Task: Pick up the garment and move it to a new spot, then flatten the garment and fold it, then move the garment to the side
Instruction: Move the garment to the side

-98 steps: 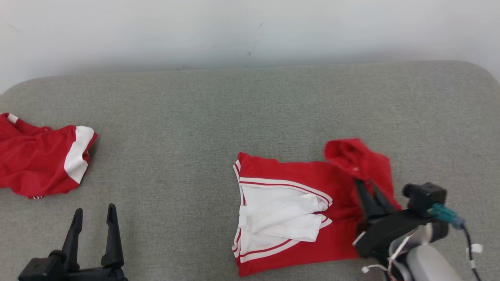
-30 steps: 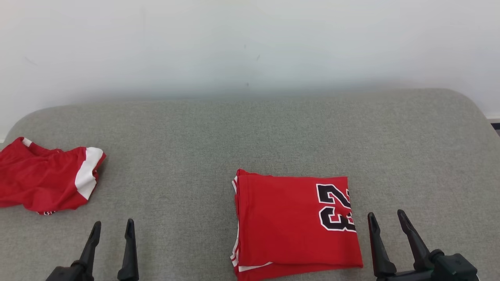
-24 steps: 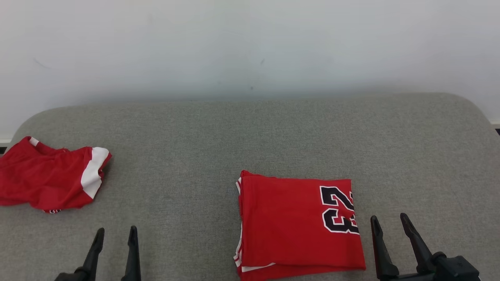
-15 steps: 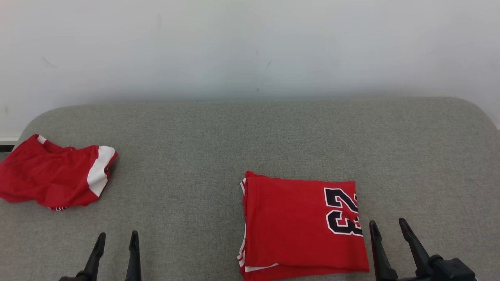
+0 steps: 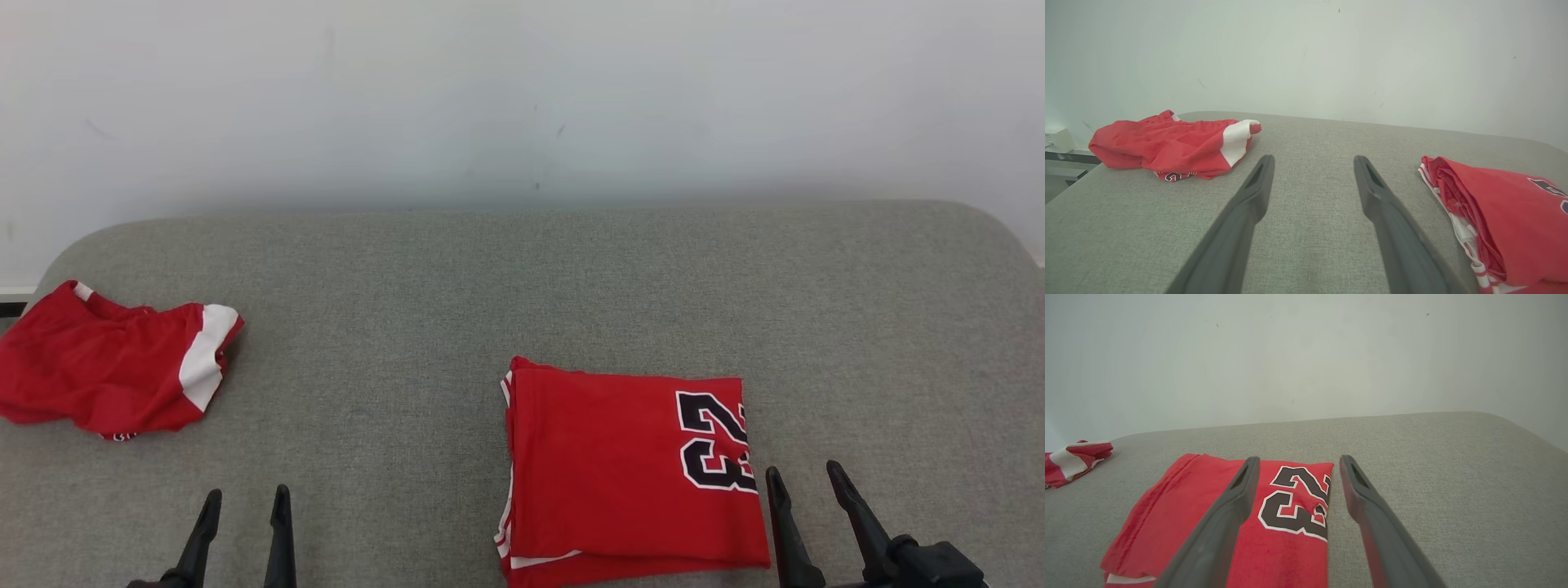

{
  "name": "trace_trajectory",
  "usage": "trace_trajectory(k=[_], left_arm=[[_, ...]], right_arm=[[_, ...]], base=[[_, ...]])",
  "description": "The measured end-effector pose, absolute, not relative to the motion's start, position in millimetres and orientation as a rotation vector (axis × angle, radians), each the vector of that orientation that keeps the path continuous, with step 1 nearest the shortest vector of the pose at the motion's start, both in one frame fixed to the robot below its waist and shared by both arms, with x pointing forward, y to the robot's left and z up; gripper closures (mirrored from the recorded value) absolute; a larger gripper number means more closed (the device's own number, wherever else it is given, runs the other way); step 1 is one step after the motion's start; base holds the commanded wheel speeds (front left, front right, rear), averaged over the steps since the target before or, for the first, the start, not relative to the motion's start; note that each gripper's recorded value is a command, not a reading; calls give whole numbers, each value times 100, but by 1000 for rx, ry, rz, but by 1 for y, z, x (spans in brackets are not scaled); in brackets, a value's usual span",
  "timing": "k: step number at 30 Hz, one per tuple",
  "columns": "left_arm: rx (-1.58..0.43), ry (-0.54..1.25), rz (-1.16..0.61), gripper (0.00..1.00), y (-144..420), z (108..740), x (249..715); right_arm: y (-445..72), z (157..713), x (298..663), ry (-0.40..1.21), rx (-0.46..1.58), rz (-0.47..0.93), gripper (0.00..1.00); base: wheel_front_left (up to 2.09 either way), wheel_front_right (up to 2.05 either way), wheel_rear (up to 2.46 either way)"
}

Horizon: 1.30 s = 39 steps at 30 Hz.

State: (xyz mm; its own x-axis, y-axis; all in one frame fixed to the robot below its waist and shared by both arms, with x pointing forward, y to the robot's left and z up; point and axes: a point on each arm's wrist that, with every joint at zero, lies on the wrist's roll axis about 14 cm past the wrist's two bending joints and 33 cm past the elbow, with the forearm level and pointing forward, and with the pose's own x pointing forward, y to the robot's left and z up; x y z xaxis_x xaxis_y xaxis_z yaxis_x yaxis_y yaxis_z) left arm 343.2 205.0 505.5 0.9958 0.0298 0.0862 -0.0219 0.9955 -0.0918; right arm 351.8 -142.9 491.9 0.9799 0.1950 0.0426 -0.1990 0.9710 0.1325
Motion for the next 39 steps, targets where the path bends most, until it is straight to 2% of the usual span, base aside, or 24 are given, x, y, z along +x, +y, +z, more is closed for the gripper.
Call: trace_trajectory(k=[7,13,17,24,39], left_arm=[[-90,-85,28,0,206,505,344],[-91,-76,20,0,203,502,348],[-92,-74,15,0,201,502,354],[-95,-63,14,0,201,498,363],[-95,-16,37,0,209,482,376]], right_arm=[[-141,496,356,-39,141,200,0],[-140,514,383,-50,103,221,0],[-143,509,402,6,76,220,0],[-144,471,421,161,67,212,0],[-133,386,423,409,104,209,0]], base=[[0,0,0],[0,0,0],[0,0,0],[0,0,0],[0,0,0]])
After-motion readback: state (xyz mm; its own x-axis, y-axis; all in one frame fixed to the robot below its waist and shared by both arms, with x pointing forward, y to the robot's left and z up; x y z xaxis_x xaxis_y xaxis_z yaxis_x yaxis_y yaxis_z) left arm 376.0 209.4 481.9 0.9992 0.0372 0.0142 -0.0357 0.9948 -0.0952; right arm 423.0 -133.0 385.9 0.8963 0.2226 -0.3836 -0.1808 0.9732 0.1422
